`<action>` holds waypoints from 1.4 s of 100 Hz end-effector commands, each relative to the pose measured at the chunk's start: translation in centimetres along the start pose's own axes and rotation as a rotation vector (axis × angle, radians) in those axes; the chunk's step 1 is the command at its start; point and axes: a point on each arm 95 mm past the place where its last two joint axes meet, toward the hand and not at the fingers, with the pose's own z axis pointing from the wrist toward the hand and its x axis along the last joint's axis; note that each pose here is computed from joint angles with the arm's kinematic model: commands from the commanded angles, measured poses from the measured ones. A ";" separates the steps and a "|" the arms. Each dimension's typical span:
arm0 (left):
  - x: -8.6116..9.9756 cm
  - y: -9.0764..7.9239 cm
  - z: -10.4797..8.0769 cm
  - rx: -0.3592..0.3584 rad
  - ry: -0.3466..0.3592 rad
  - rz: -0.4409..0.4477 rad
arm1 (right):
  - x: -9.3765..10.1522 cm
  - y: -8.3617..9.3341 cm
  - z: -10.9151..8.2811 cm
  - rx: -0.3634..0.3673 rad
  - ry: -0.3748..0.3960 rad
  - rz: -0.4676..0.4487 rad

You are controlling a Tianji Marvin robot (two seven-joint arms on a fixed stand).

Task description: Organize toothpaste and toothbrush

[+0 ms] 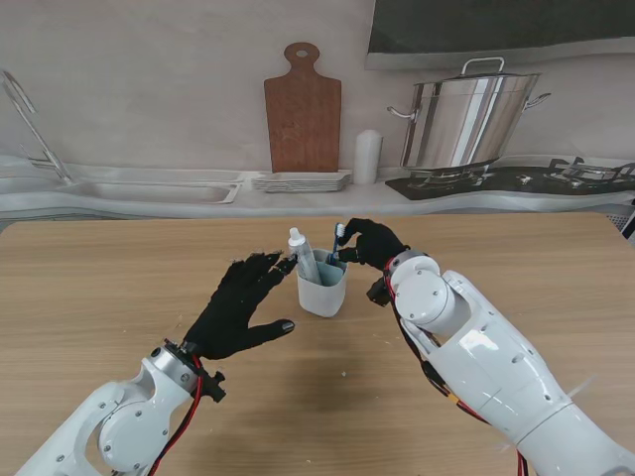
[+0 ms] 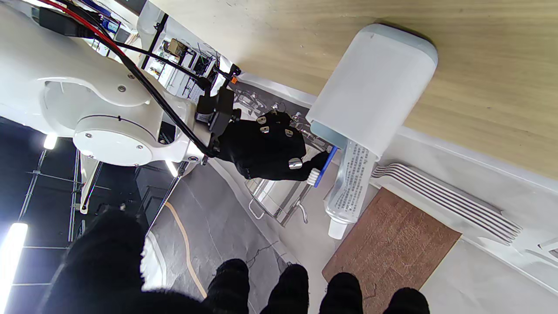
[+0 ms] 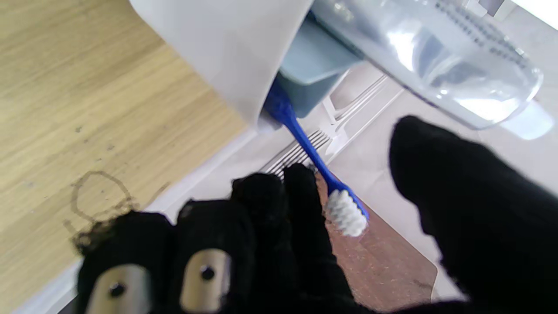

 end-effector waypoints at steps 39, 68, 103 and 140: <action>0.2 0.1 -0.1 -0.004 -0.014 -0.006 | 0.0 1.6 -1.9 -0.023 0.075 -0.021; -0.1 0.0 -0.4 0.005 -0.050 -0.010 | 0.2 2.5 -4.8 -0.080 0.177 0.023; -1.0 -0.1 -0.9 0.052 -0.132 -0.039 | -0.6 2.4 -9.3 -0.096 0.365 0.016; -1.5 0.7 -0.5 0.072 -0.193 -0.126 | -2.0 1.7 -13.3 -0.168 0.439 0.033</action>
